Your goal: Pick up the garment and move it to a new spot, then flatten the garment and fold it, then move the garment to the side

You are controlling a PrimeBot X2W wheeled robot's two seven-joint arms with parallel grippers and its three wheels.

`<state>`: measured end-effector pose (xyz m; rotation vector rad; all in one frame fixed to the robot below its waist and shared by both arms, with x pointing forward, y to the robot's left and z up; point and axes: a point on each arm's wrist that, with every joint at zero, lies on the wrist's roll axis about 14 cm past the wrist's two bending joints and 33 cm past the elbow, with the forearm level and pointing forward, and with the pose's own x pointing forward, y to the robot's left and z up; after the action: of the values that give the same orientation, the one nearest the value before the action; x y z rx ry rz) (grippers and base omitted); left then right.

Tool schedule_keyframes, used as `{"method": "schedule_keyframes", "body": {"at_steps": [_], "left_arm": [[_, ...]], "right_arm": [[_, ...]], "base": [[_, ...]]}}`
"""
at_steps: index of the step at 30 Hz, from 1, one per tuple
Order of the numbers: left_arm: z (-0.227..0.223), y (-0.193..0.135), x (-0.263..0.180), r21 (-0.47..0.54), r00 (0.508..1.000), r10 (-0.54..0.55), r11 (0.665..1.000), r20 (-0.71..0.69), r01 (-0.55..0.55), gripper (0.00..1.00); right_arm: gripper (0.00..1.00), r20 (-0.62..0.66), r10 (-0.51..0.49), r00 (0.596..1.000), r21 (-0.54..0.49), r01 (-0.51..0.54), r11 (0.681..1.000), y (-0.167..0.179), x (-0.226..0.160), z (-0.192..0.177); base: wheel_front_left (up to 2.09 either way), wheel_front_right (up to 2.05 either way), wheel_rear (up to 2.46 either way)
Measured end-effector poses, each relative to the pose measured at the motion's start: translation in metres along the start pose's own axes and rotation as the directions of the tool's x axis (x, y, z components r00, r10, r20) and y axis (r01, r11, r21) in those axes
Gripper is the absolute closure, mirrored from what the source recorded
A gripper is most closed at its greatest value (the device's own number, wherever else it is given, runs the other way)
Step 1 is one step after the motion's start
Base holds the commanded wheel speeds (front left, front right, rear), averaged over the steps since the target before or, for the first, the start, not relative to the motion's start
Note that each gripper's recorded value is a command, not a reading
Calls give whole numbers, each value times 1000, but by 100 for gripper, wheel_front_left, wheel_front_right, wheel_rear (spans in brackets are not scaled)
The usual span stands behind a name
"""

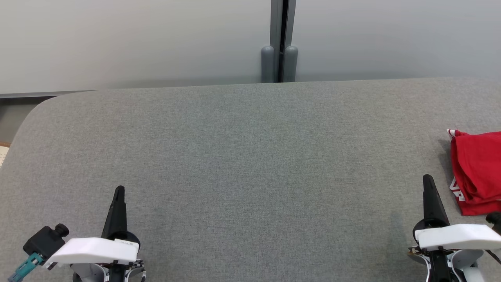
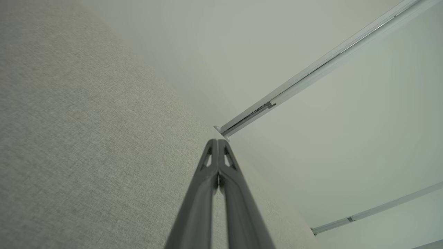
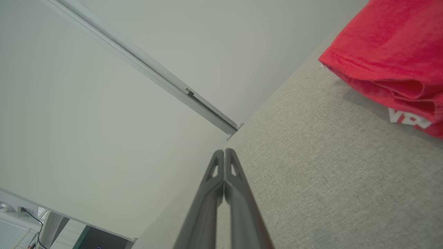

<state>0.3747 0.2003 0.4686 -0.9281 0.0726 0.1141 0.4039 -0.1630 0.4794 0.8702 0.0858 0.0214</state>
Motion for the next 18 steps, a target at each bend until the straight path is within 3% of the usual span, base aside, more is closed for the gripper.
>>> {"method": "schedule_keyframes", "body": {"at_steps": [18], "left_arm": [[4, -4, 3, -185, 1000, -10, 983, -7, 8, 100]], "right_arm": [[100, 10, -14, 1000, 201, 12, 980, -3, -3, 10]], "base": [[0, 0, 0]]}}
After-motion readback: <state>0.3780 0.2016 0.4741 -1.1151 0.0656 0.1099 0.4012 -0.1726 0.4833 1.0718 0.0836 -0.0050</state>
